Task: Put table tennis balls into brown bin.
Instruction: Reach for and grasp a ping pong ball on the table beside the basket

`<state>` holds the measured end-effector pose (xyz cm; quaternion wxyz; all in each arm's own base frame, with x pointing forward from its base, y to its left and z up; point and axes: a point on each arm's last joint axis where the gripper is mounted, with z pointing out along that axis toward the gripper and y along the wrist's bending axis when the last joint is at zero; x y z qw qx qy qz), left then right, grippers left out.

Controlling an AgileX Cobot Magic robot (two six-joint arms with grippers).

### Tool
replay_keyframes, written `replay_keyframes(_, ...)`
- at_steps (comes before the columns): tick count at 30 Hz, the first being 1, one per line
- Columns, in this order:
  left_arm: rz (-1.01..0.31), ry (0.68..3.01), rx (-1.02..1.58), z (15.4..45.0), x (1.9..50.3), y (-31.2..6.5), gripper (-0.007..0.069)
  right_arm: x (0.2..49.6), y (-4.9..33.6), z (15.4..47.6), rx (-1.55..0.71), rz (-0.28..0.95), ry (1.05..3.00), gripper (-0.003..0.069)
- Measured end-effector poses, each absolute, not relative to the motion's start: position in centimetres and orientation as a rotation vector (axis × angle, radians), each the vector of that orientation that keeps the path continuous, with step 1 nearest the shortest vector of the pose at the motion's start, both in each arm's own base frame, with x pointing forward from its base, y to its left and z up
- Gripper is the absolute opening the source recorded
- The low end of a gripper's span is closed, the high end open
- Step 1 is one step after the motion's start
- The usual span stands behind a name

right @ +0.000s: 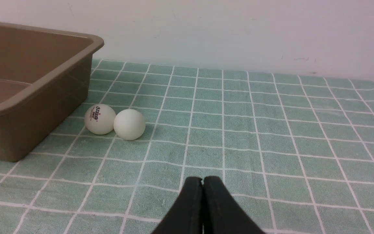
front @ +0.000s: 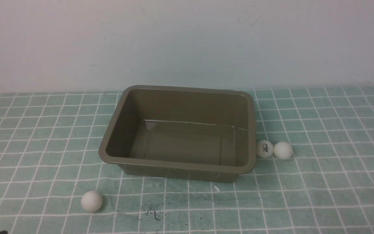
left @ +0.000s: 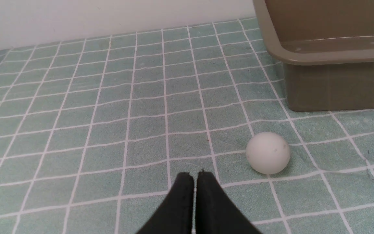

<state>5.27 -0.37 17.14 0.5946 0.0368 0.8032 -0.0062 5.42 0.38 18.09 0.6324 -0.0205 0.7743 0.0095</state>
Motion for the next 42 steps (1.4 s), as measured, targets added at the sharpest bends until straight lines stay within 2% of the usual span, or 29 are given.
replay_keyframes(28,-0.037,1.853,0.062,17.3,5.3,-0.4,-0.0005,5.4,0.4,18.1,-0.047,0.022,1.772,-0.0015)
replay_keyframes(31,-0.201,1.703,-0.1,18.6,5.6,-0.6,-0.0005,5.4,0.4,18.1,-0.047,0.022,1.772,-0.0015)
replay_keyframes(35,-0.293,1.479,-0.226,20.5,5.7,-0.2,-0.0005,5.4,0.4,18.1,-0.047,0.022,1.772,-0.0015)
replay_keyframes(38,-0.357,1.122,-0.373,23.4,4.9,1.1,-0.0005,5.4,0.4,18.1,-0.047,0.022,1.772,-0.0015)
replay_keyframes(39,-0.365,1.103,-0.38,23.7,4.8,1.2,-0.0005,5.4,0.4,18.1,-0.047,0.022,1.772,-0.0015)
replay_keyframes(40,-0.389,1.018,-0.391,25.7,4.2,1.3,-0.0005,5.4,0.4,18.1,-0.048,0.021,1.772,-0.0015)
replay_keyframes(41,-0.389,1.018,-0.391,25.7,4.2,1.3,-0.0005,5.4,0.4,18.1,-0.047,0.021,1.772,-0.0015)
replay_keyframes(42,-0.409,1.018,-0.373,28.1,4.0,1.1,-0.0005,5.4,0.4,18.1,-0.048,0.02,1.772,-0.0015)
